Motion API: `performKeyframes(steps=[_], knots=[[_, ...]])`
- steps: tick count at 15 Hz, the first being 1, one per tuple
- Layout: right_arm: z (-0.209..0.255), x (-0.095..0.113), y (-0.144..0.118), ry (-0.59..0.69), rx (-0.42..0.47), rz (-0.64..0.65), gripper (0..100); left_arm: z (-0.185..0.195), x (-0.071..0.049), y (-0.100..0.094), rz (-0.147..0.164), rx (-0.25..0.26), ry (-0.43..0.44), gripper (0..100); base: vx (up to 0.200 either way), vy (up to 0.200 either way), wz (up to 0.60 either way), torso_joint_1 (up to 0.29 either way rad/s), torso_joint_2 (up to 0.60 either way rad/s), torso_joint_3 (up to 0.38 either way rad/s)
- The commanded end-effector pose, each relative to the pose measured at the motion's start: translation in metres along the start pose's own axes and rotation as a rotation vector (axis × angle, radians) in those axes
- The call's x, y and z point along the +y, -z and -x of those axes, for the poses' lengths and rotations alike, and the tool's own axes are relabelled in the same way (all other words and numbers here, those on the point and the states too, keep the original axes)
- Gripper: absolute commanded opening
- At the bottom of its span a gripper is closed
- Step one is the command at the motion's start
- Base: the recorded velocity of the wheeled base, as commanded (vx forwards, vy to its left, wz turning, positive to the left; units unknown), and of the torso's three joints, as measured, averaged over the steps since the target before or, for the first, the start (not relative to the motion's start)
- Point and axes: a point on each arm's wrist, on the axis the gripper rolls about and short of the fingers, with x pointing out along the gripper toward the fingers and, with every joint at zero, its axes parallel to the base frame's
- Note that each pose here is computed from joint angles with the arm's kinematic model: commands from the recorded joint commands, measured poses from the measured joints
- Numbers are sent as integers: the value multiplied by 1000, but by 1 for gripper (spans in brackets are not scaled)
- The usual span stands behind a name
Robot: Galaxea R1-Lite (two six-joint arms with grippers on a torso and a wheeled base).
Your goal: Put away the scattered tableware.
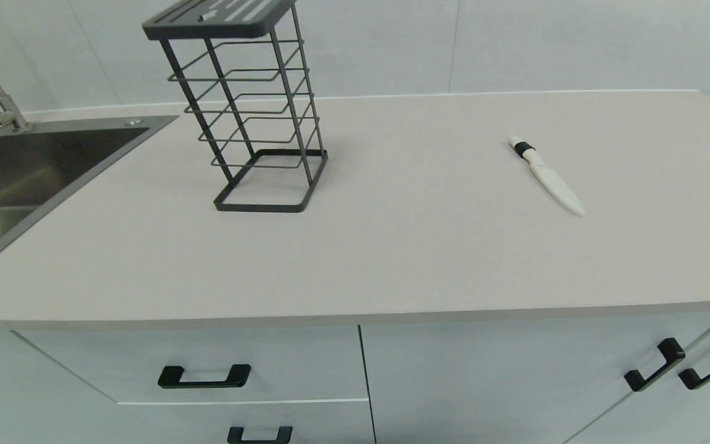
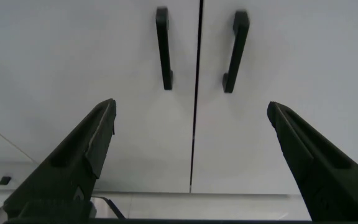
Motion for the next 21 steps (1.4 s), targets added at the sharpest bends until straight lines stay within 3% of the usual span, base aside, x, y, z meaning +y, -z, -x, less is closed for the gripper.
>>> performKeyframes(steps=[1, 6, 21], knots=[[0, 0, 0, 0, 1, 1, 100, 0, 0, 0, 1, 1, -1, 100, 0, 0, 0, 266, -510, -237], [0, 0, 0, 0, 1, 1, 100, 0, 0, 0, 1, 1, -1, 100, 0, 0, 0, 156, -490, -222], [0, 0, 0, -2, 1, 5, 100, 0, 0, 0, -1, 1, -1, 100, 0, 0, 0, 311, -525, -250]])
